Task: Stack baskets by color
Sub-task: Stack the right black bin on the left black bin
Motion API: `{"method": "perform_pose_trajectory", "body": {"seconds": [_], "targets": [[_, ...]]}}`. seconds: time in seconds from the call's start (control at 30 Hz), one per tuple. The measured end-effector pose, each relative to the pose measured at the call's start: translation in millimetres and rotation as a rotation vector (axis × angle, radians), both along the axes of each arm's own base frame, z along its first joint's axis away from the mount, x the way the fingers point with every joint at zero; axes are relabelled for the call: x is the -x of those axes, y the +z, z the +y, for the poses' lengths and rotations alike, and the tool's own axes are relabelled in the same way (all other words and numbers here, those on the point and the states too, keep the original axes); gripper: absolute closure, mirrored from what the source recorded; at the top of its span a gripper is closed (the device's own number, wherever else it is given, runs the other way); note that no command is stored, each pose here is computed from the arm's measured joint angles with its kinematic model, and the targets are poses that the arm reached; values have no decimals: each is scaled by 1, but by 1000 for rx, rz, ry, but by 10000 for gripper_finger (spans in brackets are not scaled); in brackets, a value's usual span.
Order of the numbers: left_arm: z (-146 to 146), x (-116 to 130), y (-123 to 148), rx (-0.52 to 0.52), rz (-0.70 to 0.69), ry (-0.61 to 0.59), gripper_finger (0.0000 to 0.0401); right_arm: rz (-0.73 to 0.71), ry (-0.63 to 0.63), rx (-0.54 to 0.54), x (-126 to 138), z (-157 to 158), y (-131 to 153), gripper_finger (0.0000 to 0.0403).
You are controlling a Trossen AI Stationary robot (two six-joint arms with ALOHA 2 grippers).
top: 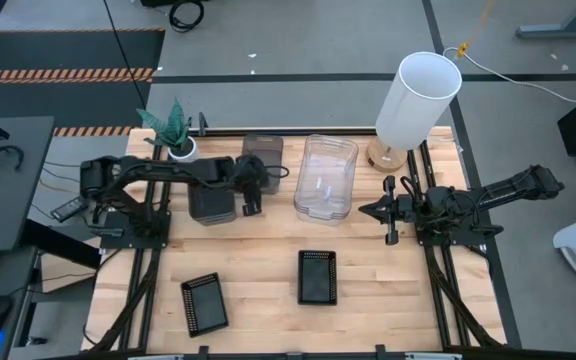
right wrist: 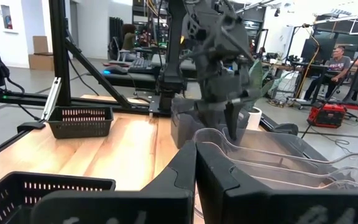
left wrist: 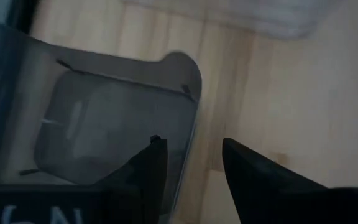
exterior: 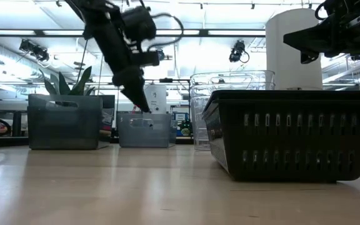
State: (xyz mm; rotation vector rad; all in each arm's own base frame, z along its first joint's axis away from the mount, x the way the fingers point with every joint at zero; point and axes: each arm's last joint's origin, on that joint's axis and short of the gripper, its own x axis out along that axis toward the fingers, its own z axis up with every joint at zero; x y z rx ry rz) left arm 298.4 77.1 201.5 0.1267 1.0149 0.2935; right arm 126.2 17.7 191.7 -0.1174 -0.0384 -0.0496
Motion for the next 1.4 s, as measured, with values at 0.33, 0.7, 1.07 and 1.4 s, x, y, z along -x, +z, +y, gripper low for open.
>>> {"method": "perform_pose_trajectory", "body": {"seconds": [0.33, 0.7, 1.07, 1.4], "targets": [[9, -6, -29, 5, 117, -27, 242, 0, 0, 0, 0, 0, 0, 387], [10, -7, -36, 12, 136, -26, 347, -2, 0, 0, 0, 0, 0, 387], [6, -7, 7, -52, 13, -22, 395, -1, 0, 0, 0, 0, 0, 387], [-23, 26, 88, 11, -20, 0, 395, -1, 0, 0, 0, 0, 0, 387]]}}
